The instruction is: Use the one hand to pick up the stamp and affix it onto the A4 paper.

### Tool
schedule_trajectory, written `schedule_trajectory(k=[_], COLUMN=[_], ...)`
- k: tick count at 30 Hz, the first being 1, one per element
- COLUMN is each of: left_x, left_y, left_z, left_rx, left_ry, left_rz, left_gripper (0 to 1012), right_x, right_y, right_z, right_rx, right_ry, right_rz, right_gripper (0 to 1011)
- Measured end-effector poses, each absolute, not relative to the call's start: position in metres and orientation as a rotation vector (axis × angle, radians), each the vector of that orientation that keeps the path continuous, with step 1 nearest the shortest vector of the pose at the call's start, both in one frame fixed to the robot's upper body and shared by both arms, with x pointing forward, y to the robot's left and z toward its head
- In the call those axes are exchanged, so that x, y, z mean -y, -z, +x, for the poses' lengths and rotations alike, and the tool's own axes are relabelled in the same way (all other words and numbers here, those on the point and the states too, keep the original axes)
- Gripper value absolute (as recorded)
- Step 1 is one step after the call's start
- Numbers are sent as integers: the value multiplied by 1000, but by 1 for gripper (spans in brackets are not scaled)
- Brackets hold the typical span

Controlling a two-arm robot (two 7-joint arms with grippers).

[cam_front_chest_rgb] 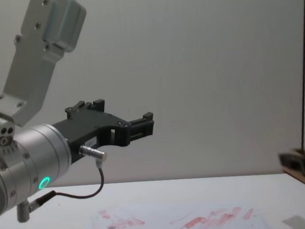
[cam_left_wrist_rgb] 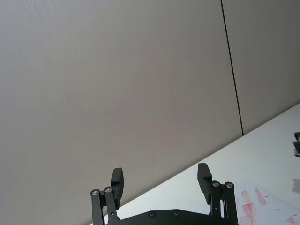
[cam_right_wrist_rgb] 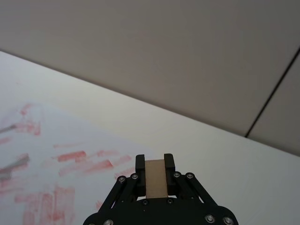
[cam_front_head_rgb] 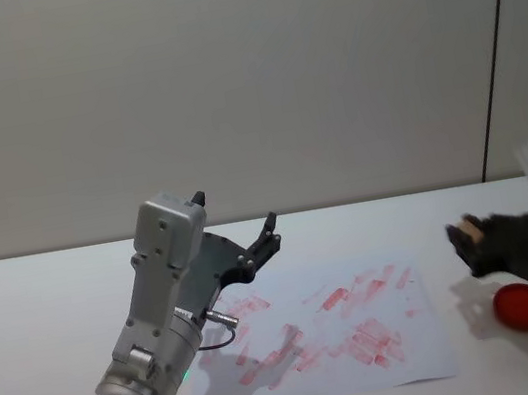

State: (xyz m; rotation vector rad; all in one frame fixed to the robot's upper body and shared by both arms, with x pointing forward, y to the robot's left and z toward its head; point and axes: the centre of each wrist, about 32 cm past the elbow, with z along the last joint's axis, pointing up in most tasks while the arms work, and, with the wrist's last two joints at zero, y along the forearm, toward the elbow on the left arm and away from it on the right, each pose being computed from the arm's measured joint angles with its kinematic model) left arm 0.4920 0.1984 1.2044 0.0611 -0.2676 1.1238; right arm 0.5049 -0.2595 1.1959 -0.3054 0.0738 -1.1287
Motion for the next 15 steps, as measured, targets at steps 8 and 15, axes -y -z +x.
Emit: schedule_trajectory(k=[8, 15], left_x=[-198, -198], left_y=[-1204, -1204], left_z=[492, 492], left_rx=[268, 268], left_ry=[-1124, -1124], left_rz=[61, 61], left_gripper=[1003, 1002], right_x=[238, 222], right_y=[-1209, -1212], right_z=[520, 530], right_rx=[-80, -113], right_ry=[1048, 976], right_rz=[-221, -227], right_gripper=[219, 218])
